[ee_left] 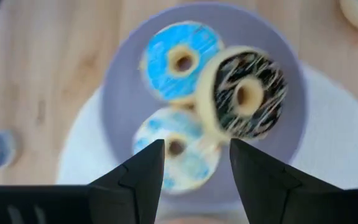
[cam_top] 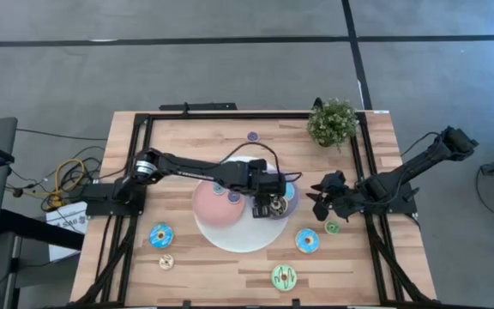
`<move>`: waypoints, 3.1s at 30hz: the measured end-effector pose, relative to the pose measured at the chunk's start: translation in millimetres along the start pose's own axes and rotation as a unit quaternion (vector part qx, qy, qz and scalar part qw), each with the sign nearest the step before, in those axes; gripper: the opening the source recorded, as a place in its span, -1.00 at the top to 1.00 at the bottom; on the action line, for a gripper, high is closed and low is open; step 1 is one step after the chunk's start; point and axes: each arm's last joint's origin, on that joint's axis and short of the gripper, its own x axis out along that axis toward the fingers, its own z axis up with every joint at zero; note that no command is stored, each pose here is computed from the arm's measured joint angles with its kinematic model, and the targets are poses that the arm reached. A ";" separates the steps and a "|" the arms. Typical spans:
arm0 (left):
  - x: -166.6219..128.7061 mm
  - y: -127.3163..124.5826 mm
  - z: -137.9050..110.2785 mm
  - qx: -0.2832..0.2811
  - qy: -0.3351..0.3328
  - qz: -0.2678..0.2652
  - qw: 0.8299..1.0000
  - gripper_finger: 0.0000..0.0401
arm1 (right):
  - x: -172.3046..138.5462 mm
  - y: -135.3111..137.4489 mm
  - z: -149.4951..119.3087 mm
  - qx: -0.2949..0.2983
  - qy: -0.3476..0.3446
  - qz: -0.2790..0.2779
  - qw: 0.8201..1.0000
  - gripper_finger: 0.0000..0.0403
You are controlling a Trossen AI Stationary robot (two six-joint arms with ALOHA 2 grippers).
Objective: Pick & Place donuts
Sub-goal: Put the small violet donut on the pink plate
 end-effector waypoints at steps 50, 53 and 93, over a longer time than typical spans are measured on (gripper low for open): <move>-85.4 25.2 -288.7 -0.129 -0.234 0.014 0.963 0.99 | 16.8 12.7 44.9 0.007 -0.051 0.007 0.999 0.30; -85.5 25.2 -288.9 -0.117 -0.233 0.017 0.965 0.98 | 27.0 17.3 65.0 -0.017 -0.012 0.000 1.000 0.30; -85.3 24.0 -289.3 -0.109 -0.228 -0.003 0.968 0.98 | 143.4 9.8 132.6 -0.162 0.365 -0.005 0.917 -0.42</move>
